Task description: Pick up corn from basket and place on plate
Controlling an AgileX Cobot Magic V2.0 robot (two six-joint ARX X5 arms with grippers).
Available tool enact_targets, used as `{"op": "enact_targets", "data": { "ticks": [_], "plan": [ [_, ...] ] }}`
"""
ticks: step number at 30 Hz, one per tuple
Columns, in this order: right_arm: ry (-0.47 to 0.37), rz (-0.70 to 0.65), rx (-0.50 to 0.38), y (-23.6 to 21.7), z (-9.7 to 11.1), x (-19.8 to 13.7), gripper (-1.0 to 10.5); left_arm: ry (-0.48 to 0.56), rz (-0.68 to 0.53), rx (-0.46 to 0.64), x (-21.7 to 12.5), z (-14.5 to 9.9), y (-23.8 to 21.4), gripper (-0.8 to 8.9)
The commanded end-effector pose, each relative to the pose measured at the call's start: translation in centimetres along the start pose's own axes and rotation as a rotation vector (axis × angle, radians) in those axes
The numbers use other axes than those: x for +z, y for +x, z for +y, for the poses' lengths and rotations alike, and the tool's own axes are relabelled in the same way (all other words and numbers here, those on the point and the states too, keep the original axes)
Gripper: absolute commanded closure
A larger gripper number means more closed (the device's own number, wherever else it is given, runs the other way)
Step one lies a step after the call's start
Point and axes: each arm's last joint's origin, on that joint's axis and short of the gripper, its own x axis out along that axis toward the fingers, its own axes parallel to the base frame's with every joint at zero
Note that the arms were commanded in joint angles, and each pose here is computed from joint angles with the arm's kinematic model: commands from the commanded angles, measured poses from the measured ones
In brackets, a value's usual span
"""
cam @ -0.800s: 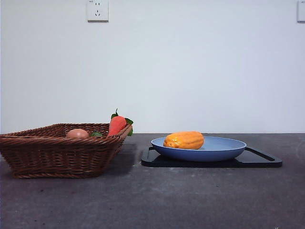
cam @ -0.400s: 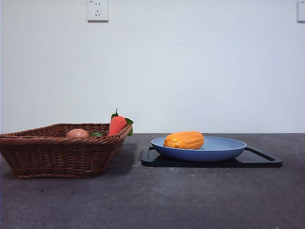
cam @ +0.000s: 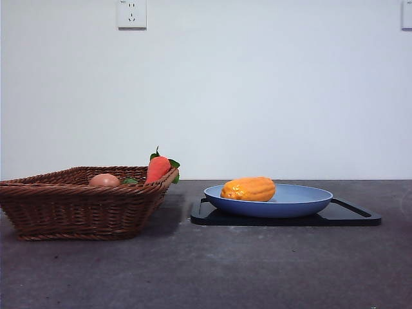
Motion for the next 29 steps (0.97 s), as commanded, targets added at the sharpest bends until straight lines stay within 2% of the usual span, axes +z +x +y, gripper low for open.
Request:
{"op": "enact_targets", "data": {
  "ticks": [1,16,19,24,28,29],
  "plan": [
    [0.001,-0.011,0.005,-0.1,0.2,0.3,9.4,-0.016,0.015,0.001,-0.8,0.0,0.3,8.06],
    [0.001,-0.011,0.005,-0.1,0.2,0.3,9.4,-0.016,0.014,0.001,-0.8,0.0,0.3,8.06],
    [-0.077,-0.018,-0.071,-0.1,-0.1,0.3,9.4,-0.016,0.014,0.001,-0.8,0.0,0.3,8.06],
    [-0.074,-0.019,-0.111,-0.3,-0.2,0.2,9.4,-0.016,0.014,0.001,-0.8,0.0,0.3,8.06],
    [-0.056,-0.073,-0.14,-1.3,-0.5,-0.2,9.4,-0.016,0.014,0.001,-0.8,0.0,0.3,8.06],
    [-0.079,-0.101,-0.158,-1.8,-0.7,-0.3,9.4,-0.016,0.014,0.001,-0.8,0.0,0.3,8.06]
  ]
}}
